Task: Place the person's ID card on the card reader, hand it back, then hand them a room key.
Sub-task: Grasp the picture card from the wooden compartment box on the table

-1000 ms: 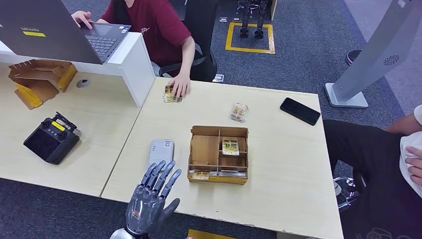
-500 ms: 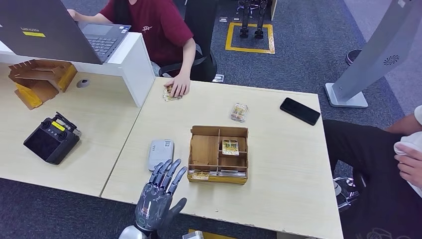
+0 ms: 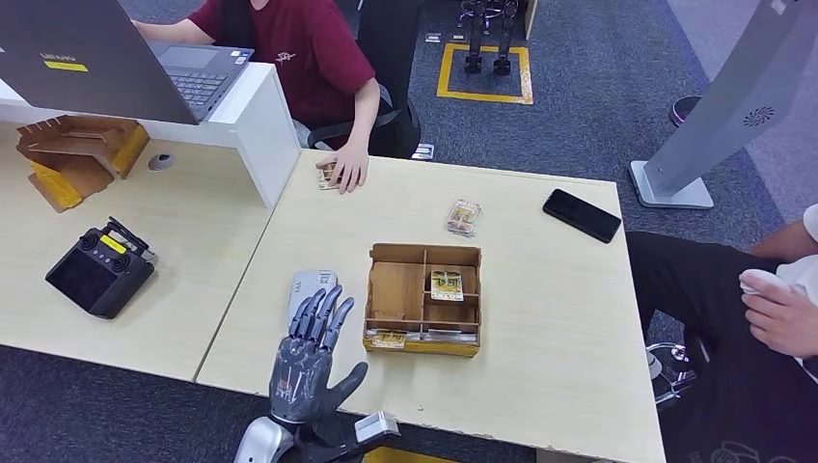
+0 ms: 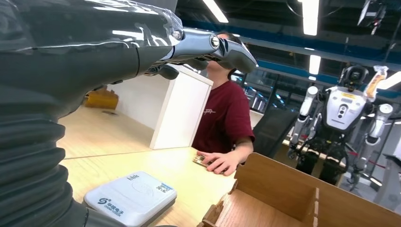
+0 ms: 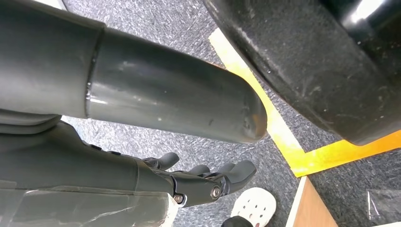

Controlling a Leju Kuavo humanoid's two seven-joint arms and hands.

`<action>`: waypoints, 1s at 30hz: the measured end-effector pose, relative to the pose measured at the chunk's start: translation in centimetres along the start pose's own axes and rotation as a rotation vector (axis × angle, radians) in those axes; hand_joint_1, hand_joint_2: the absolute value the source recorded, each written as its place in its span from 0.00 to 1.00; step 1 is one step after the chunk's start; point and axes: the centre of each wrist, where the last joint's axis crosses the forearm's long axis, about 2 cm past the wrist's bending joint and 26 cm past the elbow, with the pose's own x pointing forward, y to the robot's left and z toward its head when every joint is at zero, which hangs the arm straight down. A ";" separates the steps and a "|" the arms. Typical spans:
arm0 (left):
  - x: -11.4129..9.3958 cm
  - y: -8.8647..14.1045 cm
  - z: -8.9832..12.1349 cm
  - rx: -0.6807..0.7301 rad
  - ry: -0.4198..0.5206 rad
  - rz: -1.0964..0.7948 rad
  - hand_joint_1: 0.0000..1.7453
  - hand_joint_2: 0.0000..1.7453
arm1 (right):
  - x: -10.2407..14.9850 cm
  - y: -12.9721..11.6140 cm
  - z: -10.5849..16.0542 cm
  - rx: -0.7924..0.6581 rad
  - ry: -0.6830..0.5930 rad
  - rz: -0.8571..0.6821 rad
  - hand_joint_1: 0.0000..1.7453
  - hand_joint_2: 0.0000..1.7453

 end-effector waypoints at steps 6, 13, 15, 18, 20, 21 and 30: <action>-0.2 -1.0 -0.4 -0.023 0.030 0.015 0.00 1.00 | 0.0 0.0 0.0 0.008 0.000 0.005 0.00 0.00; 0.0 -2.1 0.2 -0.066 0.041 0.042 0.00 1.00 | 0.1 -0.1 -0.1 0.018 -0.004 0.011 0.00 0.00; 0.1 -2.2 0.2 -0.072 0.042 0.045 0.00 1.00 | 0.2 -0.1 -0.1 0.018 -0.005 0.012 0.00 0.00; 0.1 -2.4 0.3 -0.079 0.045 0.047 0.00 1.00 | 0.2 -0.1 -0.2 0.017 -0.005 0.012 0.00 0.00; 0.1 -2.5 0.4 -0.083 0.038 0.048 0.00 1.00 | 0.2 -0.2 -0.2 0.016 -0.006 0.011 0.00 0.00; 0.1 -2.5 0.4 -0.083 0.031 0.050 0.00 1.00 | 0.2 -0.2 -0.2 0.016 -0.007 0.011 0.00 0.00; 0.4 -2.6 0.0 -0.069 0.021 0.062 0.00 1.00 | 0.4 -0.3 -0.4 0.033 -0.011 0.010 0.00 0.00</action>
